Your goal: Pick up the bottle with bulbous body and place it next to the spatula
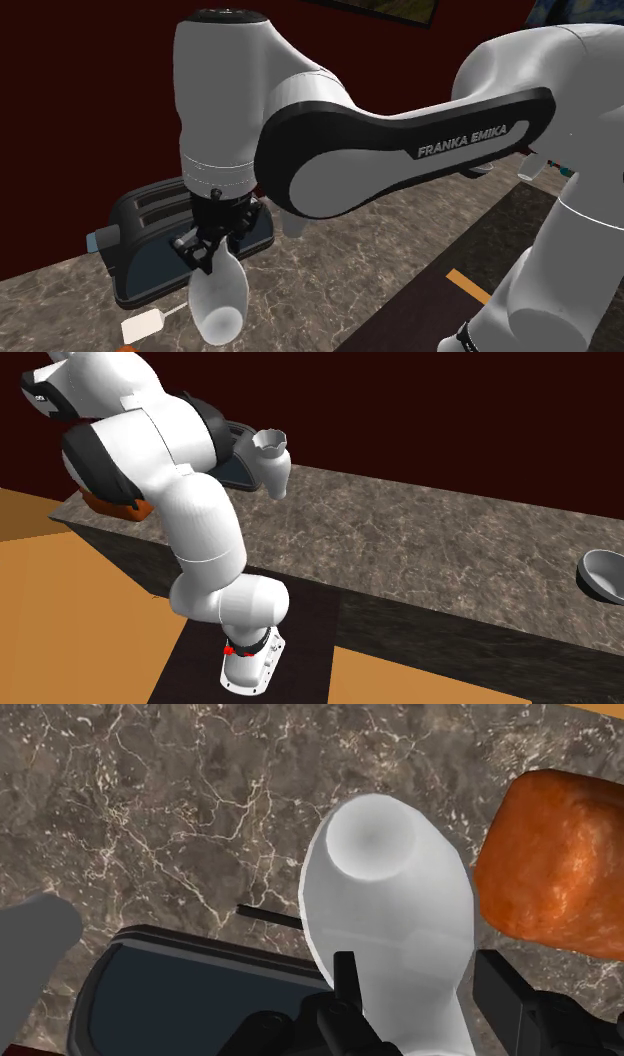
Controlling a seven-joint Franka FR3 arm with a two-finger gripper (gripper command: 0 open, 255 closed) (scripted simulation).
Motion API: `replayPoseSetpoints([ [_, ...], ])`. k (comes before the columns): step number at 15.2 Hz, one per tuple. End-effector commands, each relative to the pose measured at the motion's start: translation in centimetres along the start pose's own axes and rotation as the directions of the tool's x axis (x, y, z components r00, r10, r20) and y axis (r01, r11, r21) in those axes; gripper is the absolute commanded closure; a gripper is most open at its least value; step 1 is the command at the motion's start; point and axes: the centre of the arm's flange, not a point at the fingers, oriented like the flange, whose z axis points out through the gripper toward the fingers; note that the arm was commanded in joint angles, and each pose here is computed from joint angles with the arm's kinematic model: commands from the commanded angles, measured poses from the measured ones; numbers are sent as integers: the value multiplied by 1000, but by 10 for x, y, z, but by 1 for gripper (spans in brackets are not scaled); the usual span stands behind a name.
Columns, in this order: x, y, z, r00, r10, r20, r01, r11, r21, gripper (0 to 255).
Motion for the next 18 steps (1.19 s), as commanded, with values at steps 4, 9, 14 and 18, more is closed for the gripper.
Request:
replayPoseSetpoints([
  [4,9,-32,22,1000,3,-2,-3,1000,-1,255],
  [9,6,-32,49,1000,3,-2,-3,1000,-1,255],
  [14,3,-33,75,1000,3,-2,-3,1000,-1,255],
  [18,2,-33,84,1000,3,-2,-3,1000,-1,255],
])
